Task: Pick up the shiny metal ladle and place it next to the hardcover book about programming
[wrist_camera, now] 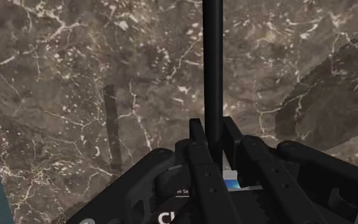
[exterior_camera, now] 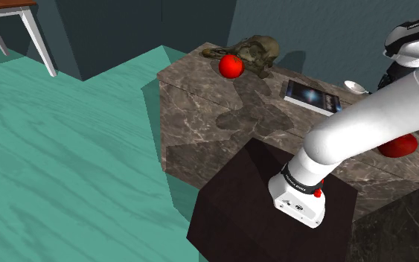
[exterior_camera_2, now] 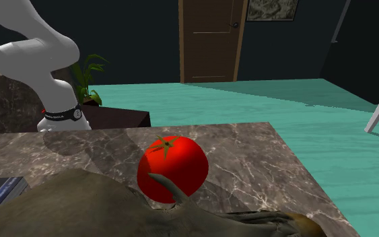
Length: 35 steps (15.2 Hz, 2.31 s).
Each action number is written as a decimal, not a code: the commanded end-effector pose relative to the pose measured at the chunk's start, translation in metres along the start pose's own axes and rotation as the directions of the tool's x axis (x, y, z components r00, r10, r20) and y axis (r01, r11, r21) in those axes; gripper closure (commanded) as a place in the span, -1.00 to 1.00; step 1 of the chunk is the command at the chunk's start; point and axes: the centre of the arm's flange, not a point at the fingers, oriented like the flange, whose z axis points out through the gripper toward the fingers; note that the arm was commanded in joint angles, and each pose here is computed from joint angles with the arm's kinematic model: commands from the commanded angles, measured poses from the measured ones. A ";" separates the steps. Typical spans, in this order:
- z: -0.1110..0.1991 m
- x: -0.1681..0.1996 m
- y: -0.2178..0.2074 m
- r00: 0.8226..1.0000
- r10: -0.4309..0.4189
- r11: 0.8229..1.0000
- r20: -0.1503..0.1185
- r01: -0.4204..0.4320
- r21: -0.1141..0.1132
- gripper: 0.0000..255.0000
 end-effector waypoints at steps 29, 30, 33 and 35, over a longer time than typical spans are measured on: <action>0.097 0.006 -0.009 1.000 -0.001 1.000 0.000 0.001 0.000 -1.00; 0.097 0.006 -0.009 1.000 -0.001 1.000 0.000 0.001 0.000 -1.00; 0.070 0.007 -0.009 1.000 -0.001 1.000 0.000 0.001 0.000 -1.00; 0.047 0.007 -0.009 1.000 -0.001 1.000 0.000 0.001 0.000 -1.00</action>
